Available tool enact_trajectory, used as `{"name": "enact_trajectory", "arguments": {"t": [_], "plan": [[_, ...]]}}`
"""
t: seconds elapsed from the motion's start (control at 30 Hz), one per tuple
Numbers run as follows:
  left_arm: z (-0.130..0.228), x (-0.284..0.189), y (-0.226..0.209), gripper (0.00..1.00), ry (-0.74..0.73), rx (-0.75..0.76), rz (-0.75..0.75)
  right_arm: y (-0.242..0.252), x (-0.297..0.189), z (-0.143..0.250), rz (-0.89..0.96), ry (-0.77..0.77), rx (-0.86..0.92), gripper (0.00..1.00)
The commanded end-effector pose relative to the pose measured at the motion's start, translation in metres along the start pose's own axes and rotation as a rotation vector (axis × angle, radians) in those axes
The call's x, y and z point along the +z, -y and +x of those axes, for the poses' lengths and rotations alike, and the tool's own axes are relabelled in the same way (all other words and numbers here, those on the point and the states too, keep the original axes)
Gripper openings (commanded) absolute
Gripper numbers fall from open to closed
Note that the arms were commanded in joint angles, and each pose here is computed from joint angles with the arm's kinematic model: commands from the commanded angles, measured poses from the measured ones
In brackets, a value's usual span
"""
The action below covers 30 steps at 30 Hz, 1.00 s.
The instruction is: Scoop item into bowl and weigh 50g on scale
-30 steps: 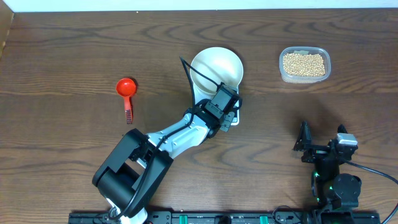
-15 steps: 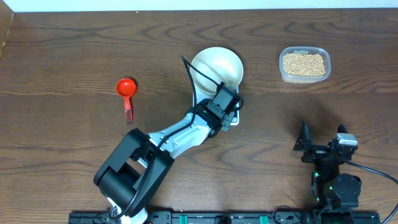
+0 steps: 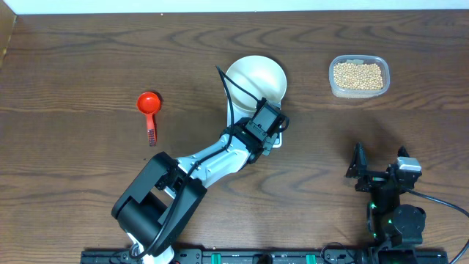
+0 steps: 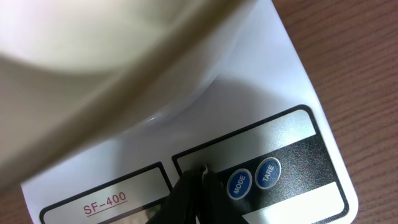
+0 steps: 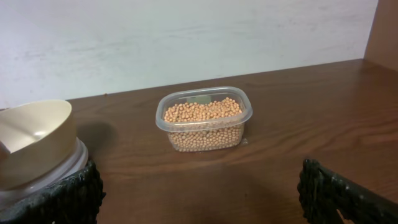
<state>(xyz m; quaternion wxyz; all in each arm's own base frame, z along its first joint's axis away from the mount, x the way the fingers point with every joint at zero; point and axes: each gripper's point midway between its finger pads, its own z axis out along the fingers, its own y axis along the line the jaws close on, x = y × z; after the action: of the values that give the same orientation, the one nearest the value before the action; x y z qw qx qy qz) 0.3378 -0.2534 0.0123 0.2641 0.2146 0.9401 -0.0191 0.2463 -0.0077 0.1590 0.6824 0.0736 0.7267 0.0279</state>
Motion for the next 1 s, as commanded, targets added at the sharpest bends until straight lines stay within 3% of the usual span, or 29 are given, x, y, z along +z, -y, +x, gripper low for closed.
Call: {"name": "enact_trajectory", "arguments": {"t": [0.0,0.97], "plan": [[0.075,0.027,-0.003,0.06,-0.221,0.035,-0.017,-0.001,0.000,0.000,-0.004,0.002,-0.008,0.99],[0.066,0.029,0.003,0.07,-0.180,0.009,0.009,-0.001,0.000,0.000,-0.004,0.002,-0.008,0.99]]}}
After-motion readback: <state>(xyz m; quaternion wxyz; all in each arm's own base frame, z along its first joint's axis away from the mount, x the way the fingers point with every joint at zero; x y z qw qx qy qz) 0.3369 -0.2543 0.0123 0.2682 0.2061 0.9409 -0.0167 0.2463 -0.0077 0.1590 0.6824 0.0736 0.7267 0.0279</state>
